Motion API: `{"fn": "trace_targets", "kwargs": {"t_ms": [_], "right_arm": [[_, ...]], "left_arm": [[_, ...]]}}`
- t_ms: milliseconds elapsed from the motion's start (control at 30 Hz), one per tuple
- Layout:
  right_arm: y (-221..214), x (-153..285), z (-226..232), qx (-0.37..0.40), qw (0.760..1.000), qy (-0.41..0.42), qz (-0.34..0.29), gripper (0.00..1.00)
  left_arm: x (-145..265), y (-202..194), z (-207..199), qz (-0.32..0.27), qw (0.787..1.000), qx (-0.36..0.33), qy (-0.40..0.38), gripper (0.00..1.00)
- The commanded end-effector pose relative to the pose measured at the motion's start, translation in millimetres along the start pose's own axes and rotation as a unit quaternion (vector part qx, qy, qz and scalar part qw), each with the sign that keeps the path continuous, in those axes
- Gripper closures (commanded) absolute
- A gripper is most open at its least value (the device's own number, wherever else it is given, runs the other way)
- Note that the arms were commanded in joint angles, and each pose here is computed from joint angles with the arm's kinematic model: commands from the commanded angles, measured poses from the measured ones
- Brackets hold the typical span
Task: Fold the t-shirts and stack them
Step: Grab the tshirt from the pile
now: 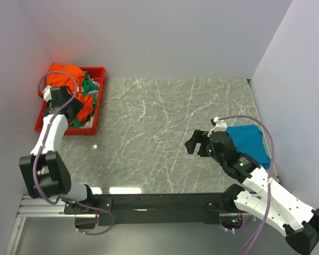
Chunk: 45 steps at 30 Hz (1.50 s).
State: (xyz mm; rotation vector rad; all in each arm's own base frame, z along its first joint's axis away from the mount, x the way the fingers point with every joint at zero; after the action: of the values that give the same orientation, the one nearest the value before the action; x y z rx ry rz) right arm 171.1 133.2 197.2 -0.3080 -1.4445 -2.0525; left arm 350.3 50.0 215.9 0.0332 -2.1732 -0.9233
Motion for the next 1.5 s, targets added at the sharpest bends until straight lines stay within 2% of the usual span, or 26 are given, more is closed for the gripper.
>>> {"fn": "trace_targets", "kwargs": {"t_ms": [0, 267, 533, 633, 667, 767, 800, 867, 1200, 1467], "right_arm": [[2.1, 0.9, 4.6, 0.009, 1.000, 0.018, -0.006, 0.06], [-4.1, -2.4, 8.9, 0.016, 0.999, 0.039, 0.012, 0.06], [-9.1, -6.2, 10.9, 0.022, 0.998, 0.046, 0.029, 0.07], [-10.5, -7.3, 10.5, 0.023, 0.998, 0.045, 0.034, 0.08], [-10.8, -7.2, 10.9, 0.023, 0.998, 0.046, 0.034, 0.08], [-10.7, -6.9, 10.7, 0.024, 0.998, 0.046, 0.035, 0.08], [-10.6, -6.9, 11.1, 0.024, 0.998, 0.047, 0.035, 0.08], [-10.2, -6.1, 11.2, 0.024, 0.998, 0.048, 0.033, 0.08], [-10.1, -6.3, 12.0, 0.027, 0.998, 0.050, 0.036, 0.09], [-6.0, -6.4, 12.7, 0.028, 0.998, 0.046, 0.029, 0.09]], "left_arm": [[-14.5, 36.6, 0.4, -0.035, 0.999, 0.026, 0.013, 0.34], [-51.2, 79.8, 19.7, -0.063, 0.995, 0.053, 0.063, 0.31], [-94.8, 77.8, 38.6, -0.038, 0.991, 0.060, 0.116, 0.33], [-100.6, 77.4, 38.0, -0.031, 0.992, 0.065, 0.108, 0.44], [-100.2, 80.1, 35.0, -0.031, 0.992, 0.065, 0.103, 0.55], [-92.1, 87.7, 27.1, -0.038, 0.993, 0.063, 0.088, 0.78], [-84.3, 93.3, 23.1, -0.045, 0.994, 0.061, 0.078, 0.90], [-73.9, 101.4, 17.7, -0.054, 0.994, 0.060, 0.068, 0.99], [7.5, 134.7, -15.6, -0.115, 0.991, 0.058, -0.027, 0.99], [74.0, 146.6, -57.7, -0.126, 0.979, 0.027, -0.157, 1.00]]}}
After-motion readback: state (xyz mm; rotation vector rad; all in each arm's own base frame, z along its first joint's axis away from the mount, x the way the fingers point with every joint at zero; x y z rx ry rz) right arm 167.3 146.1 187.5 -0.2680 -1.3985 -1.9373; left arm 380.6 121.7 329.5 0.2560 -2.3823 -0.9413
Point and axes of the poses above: each gripper's point midway between its finger pads, its own x axis back along the fingers, its own z axis along the line the jaws close on, y = z × x, the point moved 6 cm from there along x, back along the fingers, and after that the axes turned 2 degrees about x, right-handed, at the moved point
